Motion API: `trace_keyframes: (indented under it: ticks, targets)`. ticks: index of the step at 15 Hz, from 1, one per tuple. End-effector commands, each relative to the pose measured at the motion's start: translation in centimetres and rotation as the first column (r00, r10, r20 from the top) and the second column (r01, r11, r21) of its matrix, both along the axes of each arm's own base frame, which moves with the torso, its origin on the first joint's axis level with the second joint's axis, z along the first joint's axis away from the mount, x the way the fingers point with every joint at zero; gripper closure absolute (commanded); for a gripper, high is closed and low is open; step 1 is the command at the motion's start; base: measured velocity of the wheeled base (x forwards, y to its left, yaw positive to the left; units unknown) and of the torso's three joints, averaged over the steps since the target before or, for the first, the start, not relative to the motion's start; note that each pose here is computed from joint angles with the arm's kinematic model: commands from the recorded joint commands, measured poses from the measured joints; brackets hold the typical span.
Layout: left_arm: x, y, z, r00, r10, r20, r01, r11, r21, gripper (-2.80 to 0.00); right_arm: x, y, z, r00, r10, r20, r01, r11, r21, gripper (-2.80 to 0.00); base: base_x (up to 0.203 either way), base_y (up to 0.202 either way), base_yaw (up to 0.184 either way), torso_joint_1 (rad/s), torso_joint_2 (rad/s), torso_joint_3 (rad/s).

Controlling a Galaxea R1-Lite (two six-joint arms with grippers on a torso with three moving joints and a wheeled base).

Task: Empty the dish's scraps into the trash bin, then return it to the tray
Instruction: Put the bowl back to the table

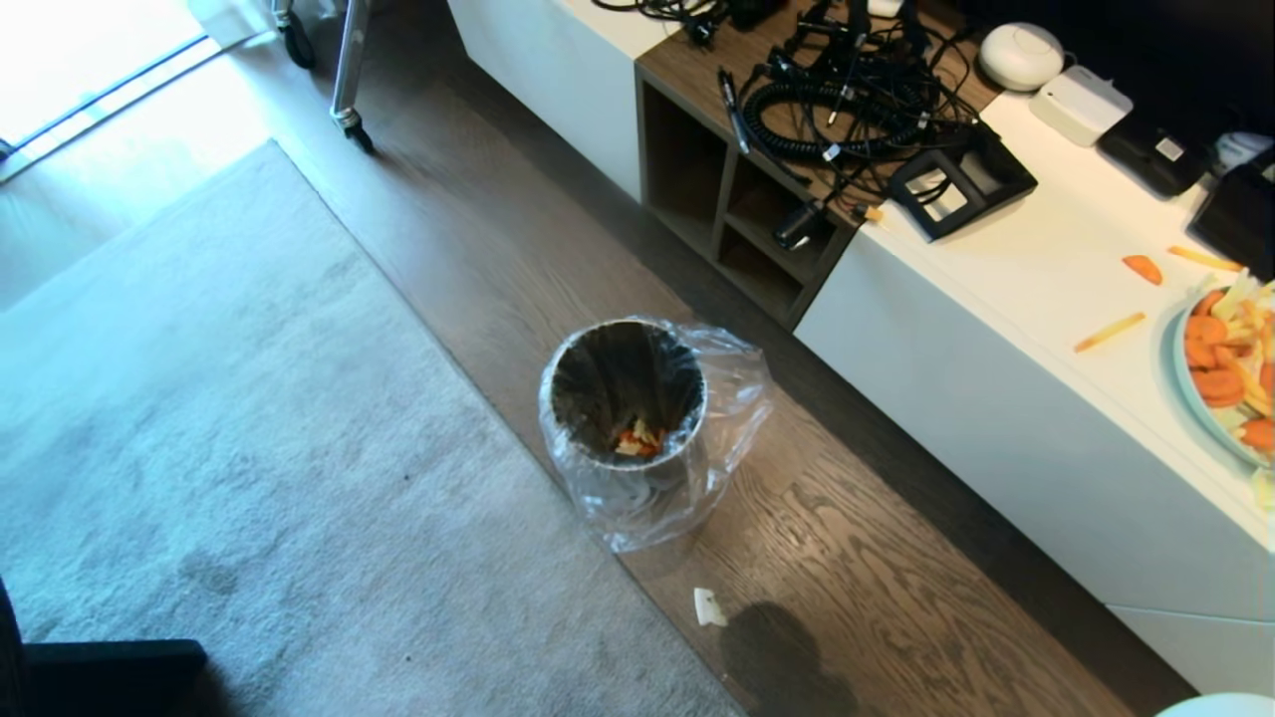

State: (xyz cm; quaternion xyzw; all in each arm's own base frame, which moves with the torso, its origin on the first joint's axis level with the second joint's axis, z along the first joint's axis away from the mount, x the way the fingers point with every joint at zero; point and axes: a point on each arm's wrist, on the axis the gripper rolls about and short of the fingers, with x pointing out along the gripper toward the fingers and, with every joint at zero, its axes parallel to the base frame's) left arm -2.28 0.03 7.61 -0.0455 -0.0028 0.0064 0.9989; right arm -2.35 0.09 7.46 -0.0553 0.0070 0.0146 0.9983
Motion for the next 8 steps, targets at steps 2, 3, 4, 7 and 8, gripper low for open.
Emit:
trace_keyframes:
  ticks: [2, 3, 4, 7, 8]
  targets:
    - [0.00, 0.00, 0.01, 1.000, 0.001, 0.001, -0.001, 1.000, -0.002, 0.00, 0.02, 0.00, 0.01, 1.000, 0.001, -0.003, -0.001, 1.000, -0.001, 0.00, 0.000, 0.000, 0.000, 0.001, 0.00, 0.195]
    - [0.00, 0.00, 0.01, 1.000, 0.001, 0.001, -0.001, 1.000, -0.003, 0.00, 0.02, 0.00, 0.01, 1.000, 0.001, -0.003, -0.001, 1.000, -0.001, 0.00, 0.000, 0.000, 0.000, 0.002, 0.00, 0.198]
    - [0.00, 0.00, 0.01, 1.000, 0.001, 0.001, -0.001, 1.000, -0.003, 0.00, 0.02, 0.00, 0.01, 1.000, 0.001, -0.003, -0.001, 1.000, -0.001, 0.00, 0.000, 0.000, 0.000, 0.002, 0.00, 0.199]
    - [0.00, 0.00, 0.01, 1.000, 0.001, 0.001, -0.001, 1.000, -0.003, 0.00, 0.02, 0.00, 0.01, 1.000, 0.001, -0.003, -0.001, 1.000, -0.001, 0.00, 0.000, 0.000, 0.000, -0.002, 0.00, 0.203]
    - [0.00, 0.00, 0.01, 1.000, 0.001, 0.001, -0.001, 1.000, -0.003, 0.00, 0.02, 0.00, 0.01, 1.000, 0.001, -0.003, -0.001, 1.000, -0.001, 0.00, 0.000, 0.000, 0.000, 0.002, 0.00, 0.202]
